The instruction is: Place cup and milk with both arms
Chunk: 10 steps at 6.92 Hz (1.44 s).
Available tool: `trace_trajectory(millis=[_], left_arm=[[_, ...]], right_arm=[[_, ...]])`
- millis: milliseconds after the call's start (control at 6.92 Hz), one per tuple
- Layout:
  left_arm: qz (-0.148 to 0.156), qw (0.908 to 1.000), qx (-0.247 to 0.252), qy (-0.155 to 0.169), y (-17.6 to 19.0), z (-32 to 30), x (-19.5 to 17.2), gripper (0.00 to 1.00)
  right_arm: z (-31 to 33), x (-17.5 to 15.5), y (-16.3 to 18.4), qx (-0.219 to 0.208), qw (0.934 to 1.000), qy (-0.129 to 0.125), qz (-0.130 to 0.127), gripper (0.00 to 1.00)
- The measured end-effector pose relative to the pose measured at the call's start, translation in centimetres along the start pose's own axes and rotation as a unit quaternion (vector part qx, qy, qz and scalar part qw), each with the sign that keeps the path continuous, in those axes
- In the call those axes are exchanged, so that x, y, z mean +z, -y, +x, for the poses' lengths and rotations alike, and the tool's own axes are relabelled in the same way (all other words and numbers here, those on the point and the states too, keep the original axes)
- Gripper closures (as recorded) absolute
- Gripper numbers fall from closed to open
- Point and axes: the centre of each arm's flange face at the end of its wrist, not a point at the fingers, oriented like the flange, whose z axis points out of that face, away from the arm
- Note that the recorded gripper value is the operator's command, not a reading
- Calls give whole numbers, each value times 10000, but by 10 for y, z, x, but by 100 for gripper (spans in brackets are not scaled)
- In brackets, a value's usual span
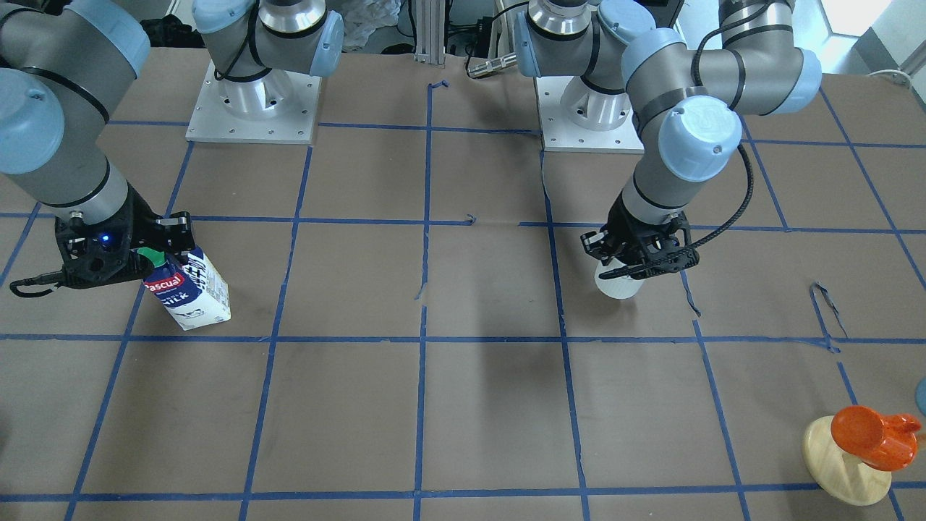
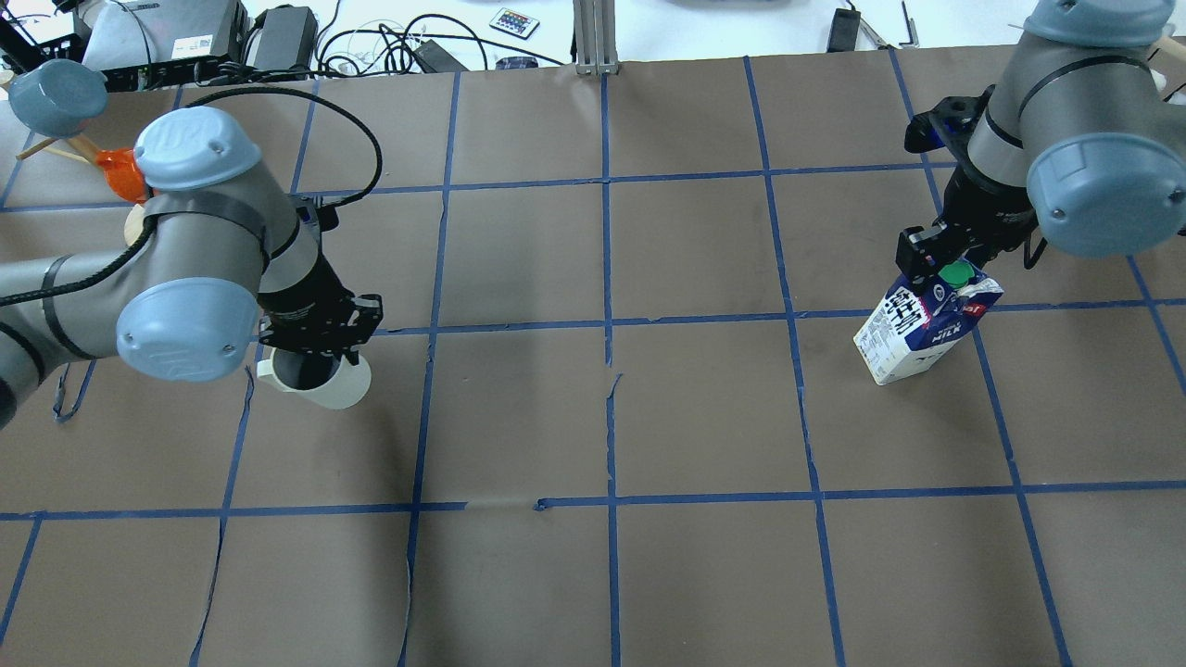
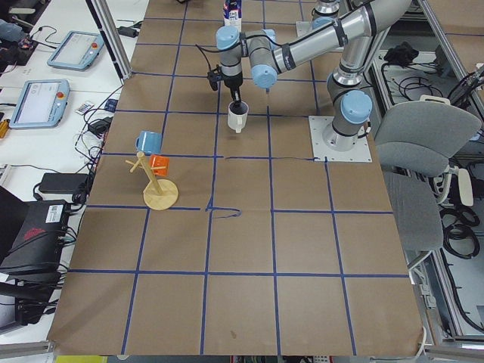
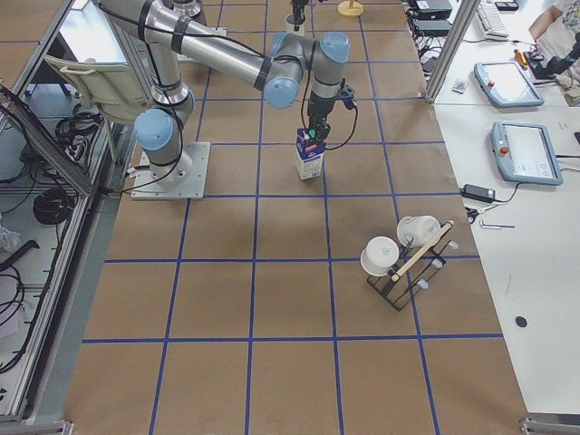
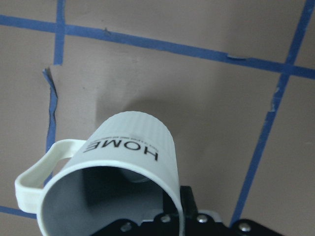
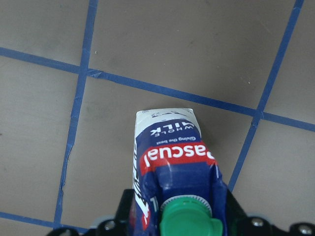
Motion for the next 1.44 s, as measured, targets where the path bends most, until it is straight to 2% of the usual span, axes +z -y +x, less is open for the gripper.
trace_trajectory(millis=[144,433,722,867,1156,1300,1444], left_arm=[[46,9992,-359,-194,-2,42,-10,100],[85,9944,-991,-366,-16,136,-27,100],[22,9947,-975,-314,-45,221,-12,100],[-50,9958,-874,-258,-58,246,4,100],[-209,9966,-744,-277,-68,271,34,100],[-297,9962,-723,-396,-67,278,44,100],[-424,9953,-704,-520,-68,283,50,1]], right_arm=[[1,-1,0,-2,10000,-18,3,83],[1,-4,1,-1,10000,-38,31,83],[3,-15,4,52,9999,-50,130,82],[3,-22,6,215,9996,-47,178,82],[2,-36,11,515,9982,-55,298,81],[0,-43,13,620,9974,12,365,81],[-6,-48,15,736,9964,120,407,81]])
